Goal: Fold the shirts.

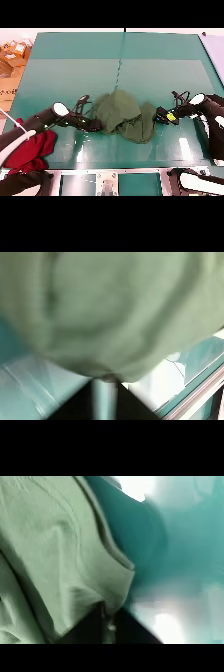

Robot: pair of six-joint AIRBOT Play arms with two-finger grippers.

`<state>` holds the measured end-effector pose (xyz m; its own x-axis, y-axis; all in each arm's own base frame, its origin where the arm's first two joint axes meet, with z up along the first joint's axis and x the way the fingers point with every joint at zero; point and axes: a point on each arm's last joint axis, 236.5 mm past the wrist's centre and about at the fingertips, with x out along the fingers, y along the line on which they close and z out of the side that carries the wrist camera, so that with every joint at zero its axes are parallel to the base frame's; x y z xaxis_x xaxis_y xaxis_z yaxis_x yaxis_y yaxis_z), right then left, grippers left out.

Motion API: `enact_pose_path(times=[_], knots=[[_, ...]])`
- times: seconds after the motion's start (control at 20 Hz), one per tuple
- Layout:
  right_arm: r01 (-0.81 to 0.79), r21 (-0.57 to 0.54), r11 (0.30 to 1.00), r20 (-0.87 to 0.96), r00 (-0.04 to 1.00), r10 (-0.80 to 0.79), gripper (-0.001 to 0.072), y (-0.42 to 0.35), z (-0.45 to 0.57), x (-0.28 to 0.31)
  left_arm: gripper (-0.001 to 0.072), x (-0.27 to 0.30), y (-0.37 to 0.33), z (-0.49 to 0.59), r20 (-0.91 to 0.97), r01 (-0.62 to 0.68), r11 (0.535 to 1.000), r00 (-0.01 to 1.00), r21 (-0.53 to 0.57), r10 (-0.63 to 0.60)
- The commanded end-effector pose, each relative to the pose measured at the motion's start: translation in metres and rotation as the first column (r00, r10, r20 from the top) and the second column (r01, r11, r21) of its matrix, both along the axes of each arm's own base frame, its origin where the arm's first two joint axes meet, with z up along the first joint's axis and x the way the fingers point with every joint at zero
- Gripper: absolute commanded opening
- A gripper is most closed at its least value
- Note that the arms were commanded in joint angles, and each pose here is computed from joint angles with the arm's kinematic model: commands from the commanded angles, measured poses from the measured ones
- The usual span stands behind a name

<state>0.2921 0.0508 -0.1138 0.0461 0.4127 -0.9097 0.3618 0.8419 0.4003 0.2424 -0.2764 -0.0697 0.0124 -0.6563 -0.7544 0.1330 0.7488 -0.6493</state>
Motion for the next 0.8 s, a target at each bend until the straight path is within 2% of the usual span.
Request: enact_pose_path(times=[0.0,0.2,0.4,0.55,0.75], knots=[[-0.026,0.008,1.000,0.024,0.999,0.026,0.0013,0.001,-0.001,0.006,0.0021,-0.009,-0.013,0.003,0.006,0.014,1.000,1.000,-0.008,-0.014],[-0.061,0.004,0.998,0.146,0.987,0.060,0.0012,0.001,0.049,0.038,0.0019,0.020,-0.001,0.060,0.088,0.017,0.999,0.996,-0.047,-0.013],[-0.037,-0.070,0.997,0.482,0.874,0.066,0.0013,-0.017,0.192,0.085,0.0019,0.072,0.043,0.190,0.395,-0.072,0.997,0.916,-0.014,0.072],[0.069,-0.125,0.990,0.734,0.677,0.046,0.0013,-0.040,0.331,0.078,0.0019,0.080,0.081,0.324,0.667,-0.153,0.987,0.729,-0.057,0.152],[0.211,-0.175,0.962,0.932,0.351,0.092,0.0013,-0.045,0.487,0.018,0.0019,0.043,0.114,0.489,0.905,-0.162,0.978,0.381,-0.135,0.188]])
